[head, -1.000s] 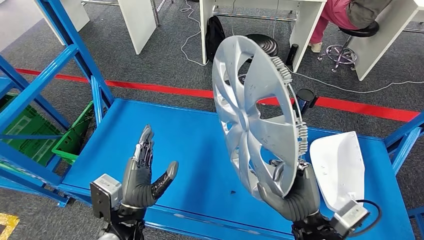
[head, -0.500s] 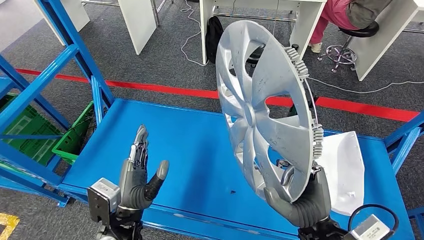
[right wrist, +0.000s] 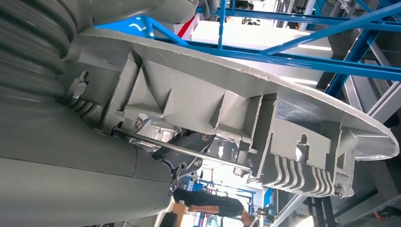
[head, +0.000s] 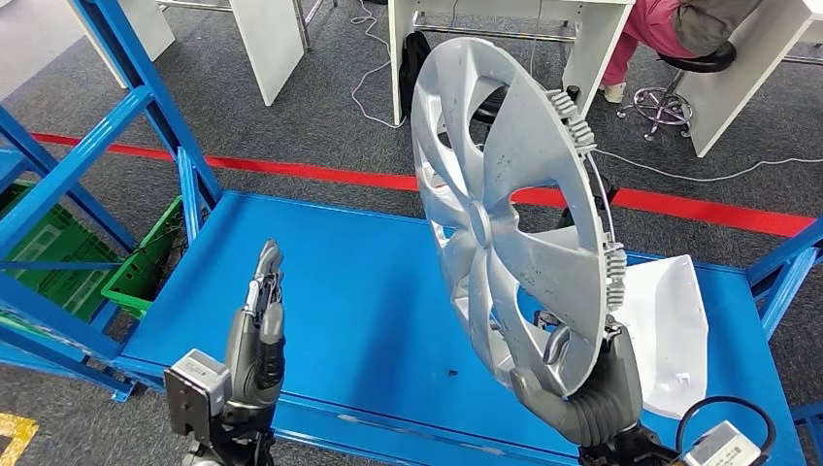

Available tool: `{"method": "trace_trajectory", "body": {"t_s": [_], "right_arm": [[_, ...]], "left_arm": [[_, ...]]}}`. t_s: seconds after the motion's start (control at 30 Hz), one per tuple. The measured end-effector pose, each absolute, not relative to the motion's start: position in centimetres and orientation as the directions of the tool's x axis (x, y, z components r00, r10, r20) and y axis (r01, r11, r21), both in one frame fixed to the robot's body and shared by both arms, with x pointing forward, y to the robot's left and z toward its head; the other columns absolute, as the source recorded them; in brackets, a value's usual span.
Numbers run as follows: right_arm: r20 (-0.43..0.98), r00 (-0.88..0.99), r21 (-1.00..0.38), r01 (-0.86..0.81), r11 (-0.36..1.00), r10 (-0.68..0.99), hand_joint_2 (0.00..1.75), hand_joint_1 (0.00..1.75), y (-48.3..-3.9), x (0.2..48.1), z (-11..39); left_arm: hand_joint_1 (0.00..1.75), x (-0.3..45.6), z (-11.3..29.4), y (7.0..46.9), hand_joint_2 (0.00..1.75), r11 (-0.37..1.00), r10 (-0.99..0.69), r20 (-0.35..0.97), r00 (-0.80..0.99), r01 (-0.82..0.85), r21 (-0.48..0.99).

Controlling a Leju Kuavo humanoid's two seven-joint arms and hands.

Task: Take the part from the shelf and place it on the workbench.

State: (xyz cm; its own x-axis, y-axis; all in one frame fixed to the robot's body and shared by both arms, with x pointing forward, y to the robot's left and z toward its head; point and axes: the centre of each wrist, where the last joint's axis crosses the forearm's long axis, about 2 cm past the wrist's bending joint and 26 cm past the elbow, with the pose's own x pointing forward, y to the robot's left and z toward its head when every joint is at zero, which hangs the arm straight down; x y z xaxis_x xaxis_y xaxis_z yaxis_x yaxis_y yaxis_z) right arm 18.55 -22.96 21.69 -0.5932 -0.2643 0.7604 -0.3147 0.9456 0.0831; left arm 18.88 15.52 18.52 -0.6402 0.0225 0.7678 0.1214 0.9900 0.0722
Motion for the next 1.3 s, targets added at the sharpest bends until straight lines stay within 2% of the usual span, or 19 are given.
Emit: {"method": "trace_trajectory", "body": {"t_s": [1.3], "right_arm": [[0.754, -0.605, 0.064, -0.32, 0.945, -0.256, 1.75, 1.75, -22.85, 18.41, 21.93]], "left_arm": [[0.0, 18.6, 19.23, 15.72, 0.0, 0.99, 0.041, 0.739, -0.673, 0.125, 0.058]]}}
